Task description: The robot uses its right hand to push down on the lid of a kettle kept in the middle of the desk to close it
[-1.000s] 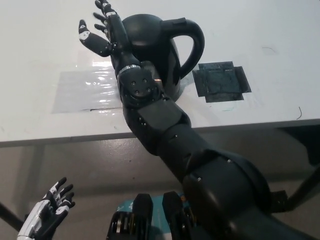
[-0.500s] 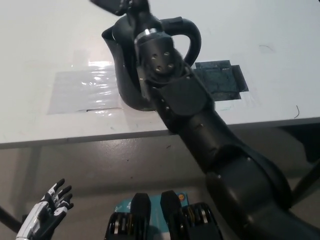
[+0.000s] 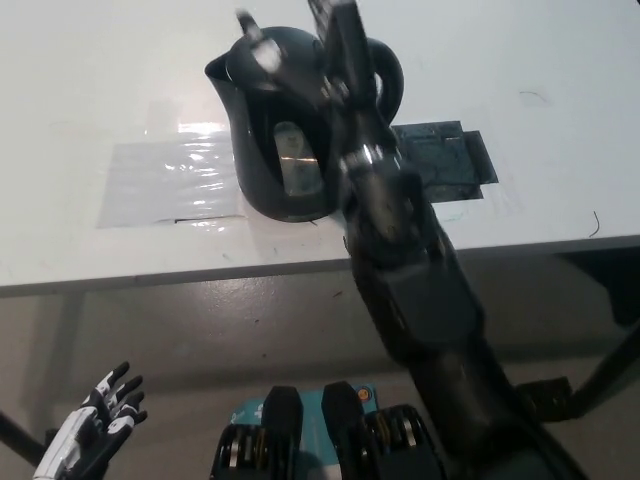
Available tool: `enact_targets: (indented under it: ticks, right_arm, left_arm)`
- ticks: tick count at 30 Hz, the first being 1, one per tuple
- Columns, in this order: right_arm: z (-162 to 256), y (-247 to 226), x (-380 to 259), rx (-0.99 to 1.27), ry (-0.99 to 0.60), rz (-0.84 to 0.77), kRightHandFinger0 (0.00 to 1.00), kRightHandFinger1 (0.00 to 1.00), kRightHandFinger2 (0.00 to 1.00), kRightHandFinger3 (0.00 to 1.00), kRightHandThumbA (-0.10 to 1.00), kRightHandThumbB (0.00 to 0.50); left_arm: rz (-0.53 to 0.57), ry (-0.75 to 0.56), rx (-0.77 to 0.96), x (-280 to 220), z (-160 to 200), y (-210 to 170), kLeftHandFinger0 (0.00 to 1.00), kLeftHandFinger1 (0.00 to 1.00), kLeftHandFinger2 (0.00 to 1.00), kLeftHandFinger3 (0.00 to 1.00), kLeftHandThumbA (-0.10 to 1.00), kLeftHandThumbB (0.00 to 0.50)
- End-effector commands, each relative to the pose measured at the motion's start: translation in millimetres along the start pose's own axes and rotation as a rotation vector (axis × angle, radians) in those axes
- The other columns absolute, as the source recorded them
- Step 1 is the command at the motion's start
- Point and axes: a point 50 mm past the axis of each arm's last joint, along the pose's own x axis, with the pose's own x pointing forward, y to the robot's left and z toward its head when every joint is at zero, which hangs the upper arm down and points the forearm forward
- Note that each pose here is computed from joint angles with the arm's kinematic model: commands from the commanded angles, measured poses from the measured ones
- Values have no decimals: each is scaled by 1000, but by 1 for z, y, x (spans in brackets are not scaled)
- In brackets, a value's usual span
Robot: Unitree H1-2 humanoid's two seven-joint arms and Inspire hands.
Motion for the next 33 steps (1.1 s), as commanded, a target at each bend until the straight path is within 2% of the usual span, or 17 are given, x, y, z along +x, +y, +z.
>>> enact_targets:
  ticks: [1, 3, 7, 9, 13, 16, 18, 20, 24, 25, 29, 33]
  right_arm:
    - [160, -15, -105, -135, -427, 190, 991, 1000, 1000, 1000, 595, 58]
    - [146, -39, -137, -187, -388, 174, 1000, 1000, 1000, 1000, 576, 32]
    - [135, -56, -155, -205, -344, 115, 1000, 1000, 1000, 1000, 493, 27]
    - [126, -65, -163, -219, -284, 64, 986, 1000, 1000, 1000, 523, 48]
    - [113, -74, -175, -214, -223, 25, 1000, 1000, 1000, 1000, 540, 26]
    - [97, -84, -200, -241, -153, -18, 1000, 1000, 1000, 1000, 566, 50]
    - [91, -89, -217, -258, -127, -16, 1000, 1000, 1000, 1000, 566, 35]
    - [84, -95, -238, -270, -97, -14, 1000, 1000, 1000, 1000, 495, 26]
    - [76, -110, -267, -306, -44, -51, 1000, 1000, 1000, 1000, 472, 47]
    - [73, -115, -277, -299, -21, -71, 1000, 1000, 1000, 1000, 432, 30]
    - [55, -139, -291, -318, 35, -139, 1000, 1000, 1000, 1000, 406, 3]
    - [23, -169, -291, -355, 66, -215, 1000, 1000, 1000, 1000, 365, 0]
  left_arm:
    - [28, -79, 34, -9, 22, 25, 1000, 1000, 1000, 1000, 395, 0]
    - [38, -72, 29, -9, 22, 26, 1000, 1000, 1000, 1000, 384, 0]
    - [44, -101, 16, 0, 35, 33, 1000, 1000, 1000, 1000, 383, 0]
    - [54, -113, 23, 7, 40, 33, 1000, 1000, 1000, 1000, 394, 0]
    - [63, -128, 37, 12, 42, 33, 1000, 1000, 1000, 1000, 465, 4]
    - [74, -125, 27, 12, 39, 33, 1000, 1000, 1000, 1000, 506, 0]
    - [78, -118, 25, 12, 38, 33, 1000, 1000, 1000, 1000, 516, 0]
    - [87, -122, 16, 10, 40, 35, 1000, 1000, 1000, 1000, 513, 0]
    - [82, -135, 10, 16, 45, 34, 1000, 1000, 1000, 1000, 492, 2]
    - [81, -138, 9, 17, 46, 34, 1000, 1000, 1000, 1000, 491, 0]
    - [86, -141, 12, 16, 47, 37, 1000, 1000, 1000, 1000, 528, 0]
    - [98, -131, 13, 12, 41, 39, 1000, 1000, 1000, 1000, 558, 0]
